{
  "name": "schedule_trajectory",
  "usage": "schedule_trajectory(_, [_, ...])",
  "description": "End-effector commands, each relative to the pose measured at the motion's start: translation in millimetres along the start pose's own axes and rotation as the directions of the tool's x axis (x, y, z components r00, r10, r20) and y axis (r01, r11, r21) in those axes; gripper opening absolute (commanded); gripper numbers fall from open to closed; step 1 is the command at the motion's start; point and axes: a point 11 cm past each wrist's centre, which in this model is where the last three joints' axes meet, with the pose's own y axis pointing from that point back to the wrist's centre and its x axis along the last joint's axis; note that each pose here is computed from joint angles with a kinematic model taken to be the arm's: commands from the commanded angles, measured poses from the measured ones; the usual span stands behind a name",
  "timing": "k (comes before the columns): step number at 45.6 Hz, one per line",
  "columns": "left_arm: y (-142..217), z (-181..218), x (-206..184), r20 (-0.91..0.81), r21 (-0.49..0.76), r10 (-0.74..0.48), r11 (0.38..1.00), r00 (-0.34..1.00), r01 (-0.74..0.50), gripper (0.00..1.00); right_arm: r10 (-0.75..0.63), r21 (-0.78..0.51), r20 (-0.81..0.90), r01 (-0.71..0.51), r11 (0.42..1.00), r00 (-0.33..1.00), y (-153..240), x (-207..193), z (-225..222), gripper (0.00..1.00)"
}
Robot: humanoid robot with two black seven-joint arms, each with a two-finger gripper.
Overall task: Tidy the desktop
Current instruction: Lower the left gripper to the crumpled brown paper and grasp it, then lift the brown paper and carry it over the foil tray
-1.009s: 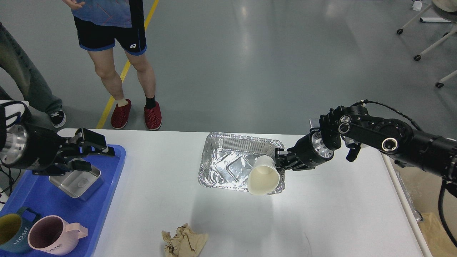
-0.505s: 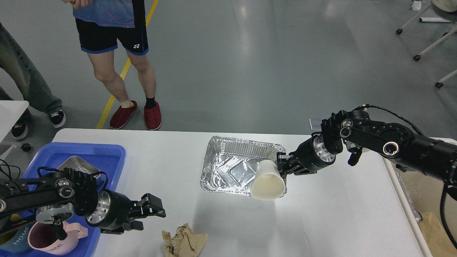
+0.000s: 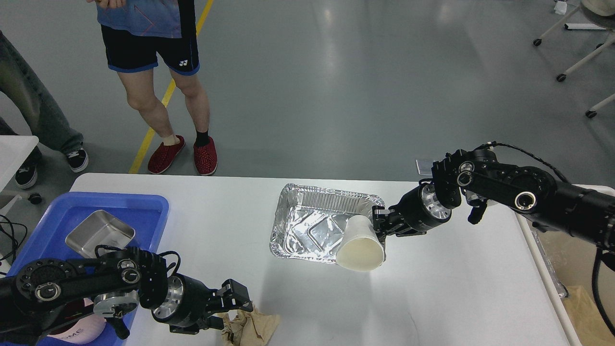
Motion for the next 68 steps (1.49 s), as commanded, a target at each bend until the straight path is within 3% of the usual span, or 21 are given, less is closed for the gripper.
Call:
schedule_trajectory(1, [-5.3,-2.5,-0.2,-0.008,0.008,-0.003,1.0,1.0,0.003,0.74,0.0,0.0,0.0,0.0,1.0,1.0,0.0,-0.1,0.0,0.0])
schedule_trajectory(21, [-45.1,-15.0,-7.9,-0.055,0.057,-0.03,0.998,0.998,0.033,0.74,0.005,0.006,0.001,-0.005,1.0,1.0,1.3,1.3,-1.3,0.0])
schedule_trajectory(25, [-55.0,-9.4,-14.2,-0.053,0.053,-0.044,0.997,0.998,0.047,0.69,0.006,0.005,0.002,-0.006,1.0,1.0,1.8,1.5,-0.8,0.0])
schedule_trajectory(30, [-57.8,-7.1,-15.4,-0.048,0.061,-0.033,0.998,0.998,0.036,0.47,0.005,0.007,0.001,-0.005,1.0,1.0,1.5,1.5,-1.7,0.0])
schedule_trajectory(31, [-57.1,-8.5,-15.6,-0.044,0.069,-0.035,0.997,0.998,0.038,0.38,0.005,0.006,0.001,-0.005,1.0,1.0,1.3,1.3,-1.3,0.0])
schedule_trajectory(33, [-54.6,-13.5,-15.6,-0.035,0.109,-0.041,0.993,0.999,0.044,0.09,0.007,0.007,0.002,-0.007,1.0,1.0,1.5,1.7,-1.7,0.0])
schedule_trajectory(34, [-53.6,-16.8,-15.4,-0.031,0.138,-0.044,0.989,0.999,0.048,0.0,0.007,0.007,0.002,-0.007,1.0,1.0,1.5,1.7,-1.7,0.0])
schedule_trajectory(37, [-51.4,-21.5,-13.6,-0.035,0.183,-0.041,0.982,0.999,0.047,0.01,0.014,0.008,0.004,-0.014,1.0,1.0,0.7,2.0,-1.7,0.0])
schedule_trajectory(55, [-14.3,-15.6,15.7,-0.012,0.169,0.038,0.985,0.999,-0.035,0.0,0.011,0.007,0.008,-0.011,1.0,1.0,-1.8,0.1,-0.6,0.0])
schedule_trajectory(61, [34.8,-15.7,39.2,0.024,0.164,0.11,0.98,0.994,-0.113,0.0,0.014,0.005,0.01,-0.015,1.0,1.0,-0.5,0.8,1.0,0.0])
schedule_trajectory(68, [118.2,-4.8,71.6,0.111,0.149,0.208,0.963,0.972,-0.223,0.0,0.015,0.007,0.005,-0.016,1.0,1.0,-0.3,1.6,-1.4,0.0])
